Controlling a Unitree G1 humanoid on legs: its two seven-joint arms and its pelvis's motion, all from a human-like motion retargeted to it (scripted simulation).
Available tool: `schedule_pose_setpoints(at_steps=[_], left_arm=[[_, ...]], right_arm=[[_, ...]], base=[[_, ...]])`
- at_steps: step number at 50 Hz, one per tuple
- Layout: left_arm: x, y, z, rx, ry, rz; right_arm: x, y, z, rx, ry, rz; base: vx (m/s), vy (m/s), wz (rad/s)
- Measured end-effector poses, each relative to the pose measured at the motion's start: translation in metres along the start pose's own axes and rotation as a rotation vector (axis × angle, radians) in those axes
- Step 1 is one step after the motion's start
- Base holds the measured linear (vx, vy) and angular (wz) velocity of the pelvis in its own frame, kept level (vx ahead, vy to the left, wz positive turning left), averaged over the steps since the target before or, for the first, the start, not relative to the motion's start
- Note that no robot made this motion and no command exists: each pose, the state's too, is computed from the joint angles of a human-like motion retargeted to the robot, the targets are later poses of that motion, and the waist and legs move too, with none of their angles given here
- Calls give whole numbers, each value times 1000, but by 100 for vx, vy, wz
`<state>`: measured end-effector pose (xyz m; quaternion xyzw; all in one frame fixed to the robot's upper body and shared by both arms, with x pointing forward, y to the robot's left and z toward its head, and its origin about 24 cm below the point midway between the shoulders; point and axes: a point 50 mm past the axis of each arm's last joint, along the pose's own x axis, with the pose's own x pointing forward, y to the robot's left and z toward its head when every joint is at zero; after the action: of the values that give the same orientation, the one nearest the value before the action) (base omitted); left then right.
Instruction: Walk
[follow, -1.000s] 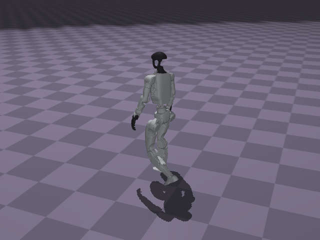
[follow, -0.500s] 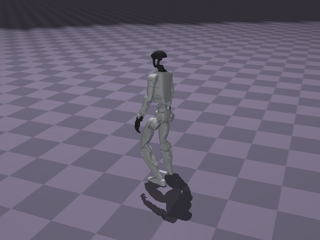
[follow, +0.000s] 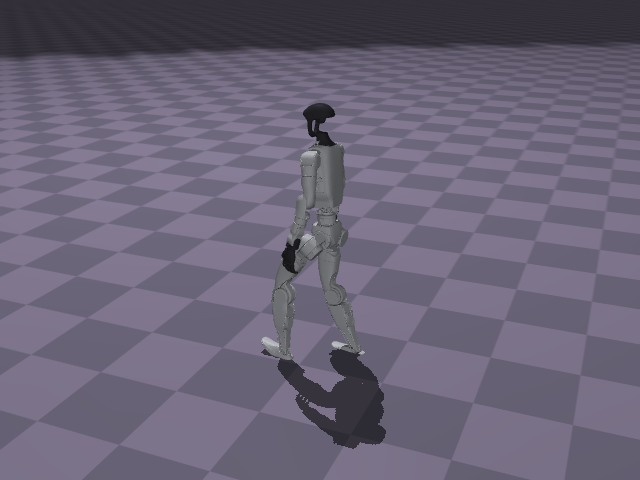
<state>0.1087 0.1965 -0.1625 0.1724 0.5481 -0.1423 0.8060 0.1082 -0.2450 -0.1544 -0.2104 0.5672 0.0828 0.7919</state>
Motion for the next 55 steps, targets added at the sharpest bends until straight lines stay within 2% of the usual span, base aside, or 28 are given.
schedule_pose_setpoints(at_steps=[18,30,43,50,55], left_arm=[[-2,-1,-15,2,64,1],[-6,33,-7,-74,18,120],[-10,65,22,-102,-86,226],[-6,56,28,-64,-72,193],[-3,41,20,-41,-33,146]], right_arm=[[2,12,6,18,-15,-2],[4,13,32,34,-84,10],[0,-13,83,85,-257,-68],[-2,-21,87,124,-286,-94],[1,-11,60,152,-204,-63]], base=[[25,11,15],[29,15,38],[24,16,48],[26,8,60],[31,2,70]])
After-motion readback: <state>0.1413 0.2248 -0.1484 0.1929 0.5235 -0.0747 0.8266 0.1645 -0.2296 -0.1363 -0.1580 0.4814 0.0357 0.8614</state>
